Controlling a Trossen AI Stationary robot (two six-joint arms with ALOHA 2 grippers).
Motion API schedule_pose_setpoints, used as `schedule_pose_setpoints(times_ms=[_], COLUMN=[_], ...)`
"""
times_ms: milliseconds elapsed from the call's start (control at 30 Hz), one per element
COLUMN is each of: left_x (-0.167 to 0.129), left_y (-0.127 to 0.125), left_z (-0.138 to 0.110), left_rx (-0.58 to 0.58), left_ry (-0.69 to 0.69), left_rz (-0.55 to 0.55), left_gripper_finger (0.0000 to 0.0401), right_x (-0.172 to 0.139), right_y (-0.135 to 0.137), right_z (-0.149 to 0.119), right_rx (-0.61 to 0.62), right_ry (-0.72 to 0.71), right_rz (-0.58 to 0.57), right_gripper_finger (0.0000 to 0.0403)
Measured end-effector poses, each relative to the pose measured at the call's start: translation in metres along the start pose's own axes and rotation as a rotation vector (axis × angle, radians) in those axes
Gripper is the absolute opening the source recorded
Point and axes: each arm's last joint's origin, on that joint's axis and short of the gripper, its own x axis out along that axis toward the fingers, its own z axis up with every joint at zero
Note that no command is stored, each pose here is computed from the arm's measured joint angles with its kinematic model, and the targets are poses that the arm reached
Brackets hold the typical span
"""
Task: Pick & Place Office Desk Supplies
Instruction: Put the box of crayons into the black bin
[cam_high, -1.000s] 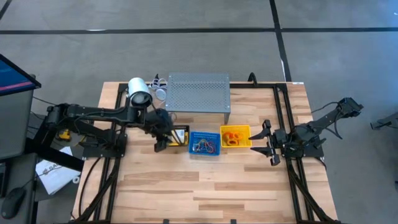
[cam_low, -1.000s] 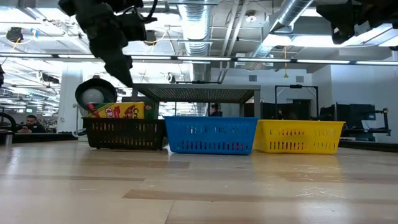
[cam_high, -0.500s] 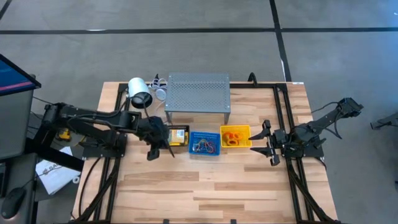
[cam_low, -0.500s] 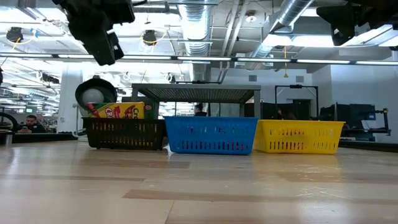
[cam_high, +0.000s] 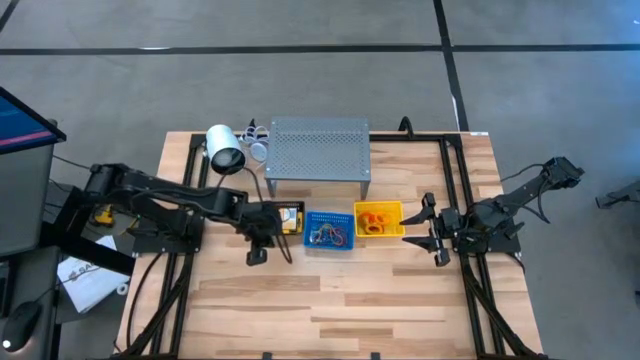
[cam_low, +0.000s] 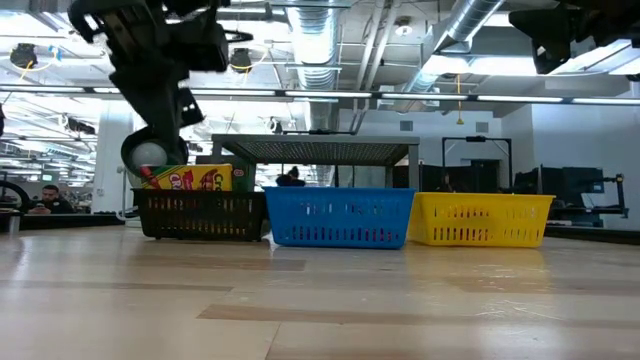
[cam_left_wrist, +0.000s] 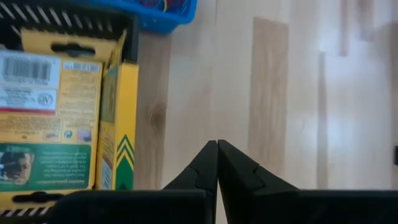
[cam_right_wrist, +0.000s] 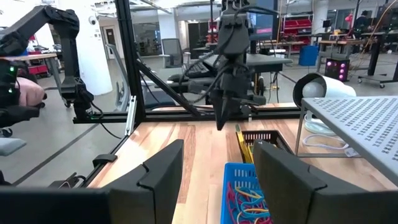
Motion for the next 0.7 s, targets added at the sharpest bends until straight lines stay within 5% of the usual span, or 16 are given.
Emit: schedule_pose_setpoints(times_ms=[700], left_x=[0.011], left_y=[0.017], left_z=[-0.002], left_rx=[-0.025], left_ry=[0.051], left_rz=[0.249], left_gripper_finger=[0.0002], right_x=[0.0], right_y=[0.0], right_z=[0.0], right_rx=[0.001], right_ry=[0.001], right_rz=[0.0], right_gripper_finger=[0.0188])
